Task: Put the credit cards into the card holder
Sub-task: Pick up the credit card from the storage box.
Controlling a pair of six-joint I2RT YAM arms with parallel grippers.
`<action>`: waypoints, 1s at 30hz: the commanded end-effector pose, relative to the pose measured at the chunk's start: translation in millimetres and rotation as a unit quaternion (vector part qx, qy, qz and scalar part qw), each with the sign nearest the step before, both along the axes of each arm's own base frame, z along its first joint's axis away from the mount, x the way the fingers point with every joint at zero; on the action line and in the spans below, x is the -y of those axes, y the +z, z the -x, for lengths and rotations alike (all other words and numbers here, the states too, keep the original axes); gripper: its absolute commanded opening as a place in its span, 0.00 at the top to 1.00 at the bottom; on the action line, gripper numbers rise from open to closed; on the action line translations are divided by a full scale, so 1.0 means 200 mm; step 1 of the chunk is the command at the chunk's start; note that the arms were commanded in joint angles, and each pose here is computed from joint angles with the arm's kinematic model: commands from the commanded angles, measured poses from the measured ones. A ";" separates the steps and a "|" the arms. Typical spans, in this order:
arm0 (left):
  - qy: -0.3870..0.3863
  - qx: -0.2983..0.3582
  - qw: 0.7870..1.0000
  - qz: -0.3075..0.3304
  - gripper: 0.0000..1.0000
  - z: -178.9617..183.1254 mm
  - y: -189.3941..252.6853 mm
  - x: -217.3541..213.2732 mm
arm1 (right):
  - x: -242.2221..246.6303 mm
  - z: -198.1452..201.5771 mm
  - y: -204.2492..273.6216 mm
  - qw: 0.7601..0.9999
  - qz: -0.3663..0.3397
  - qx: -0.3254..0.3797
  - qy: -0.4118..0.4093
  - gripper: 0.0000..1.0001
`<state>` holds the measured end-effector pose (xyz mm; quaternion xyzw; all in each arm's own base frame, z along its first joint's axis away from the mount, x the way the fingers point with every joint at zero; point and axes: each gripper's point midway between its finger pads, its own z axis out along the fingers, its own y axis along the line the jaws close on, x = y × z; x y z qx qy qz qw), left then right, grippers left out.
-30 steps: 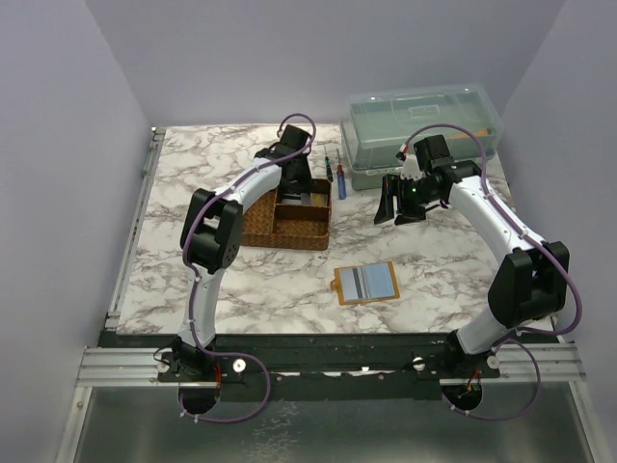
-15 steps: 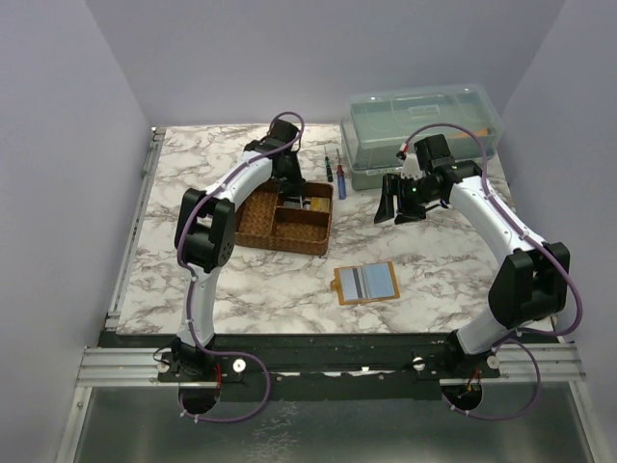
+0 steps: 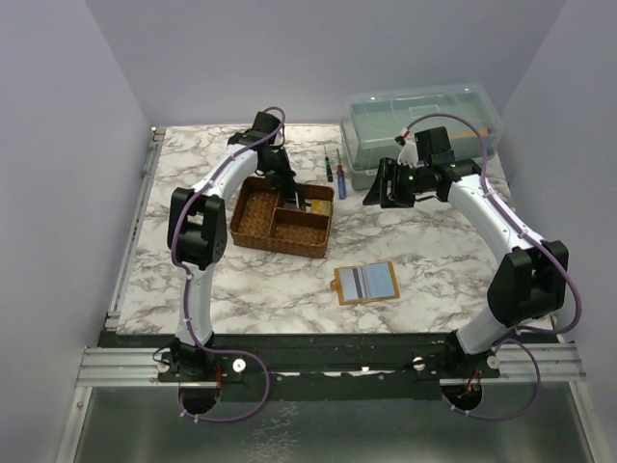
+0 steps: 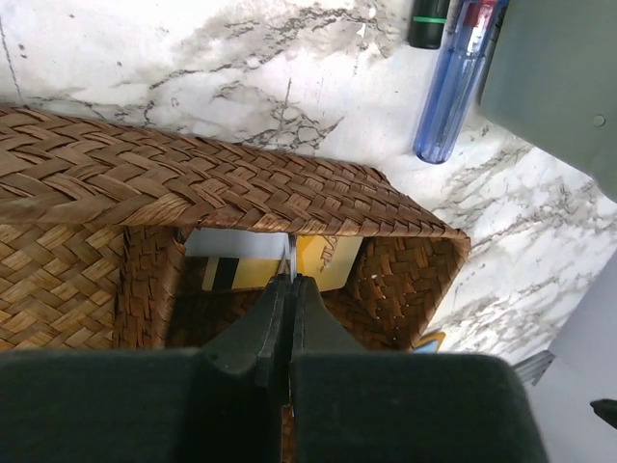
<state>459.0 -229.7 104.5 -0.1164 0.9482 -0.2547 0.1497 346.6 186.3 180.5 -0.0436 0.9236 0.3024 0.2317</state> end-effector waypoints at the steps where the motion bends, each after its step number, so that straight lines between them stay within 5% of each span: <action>1: 0.001 -0.028 0.999 0.032 1.00 0.09 0.08 0.02 | -0.14 -0.10 0.05 0.998 -0.050 0.034 0.014 0.36; 15: 0.006 0.016 1.000 0.010 1.00 0.03 0.09 -0.03 | -0.59 -0.23 -0.05 0.986 -0.113 0.094 0.081 0.33; 30: 0.031 0.020 0.999 -0.007 1.00 0.09 0.25 -0.09 | -0.74 -0.26 -0.11 0.986 -0.092 0.101 0.095 0.34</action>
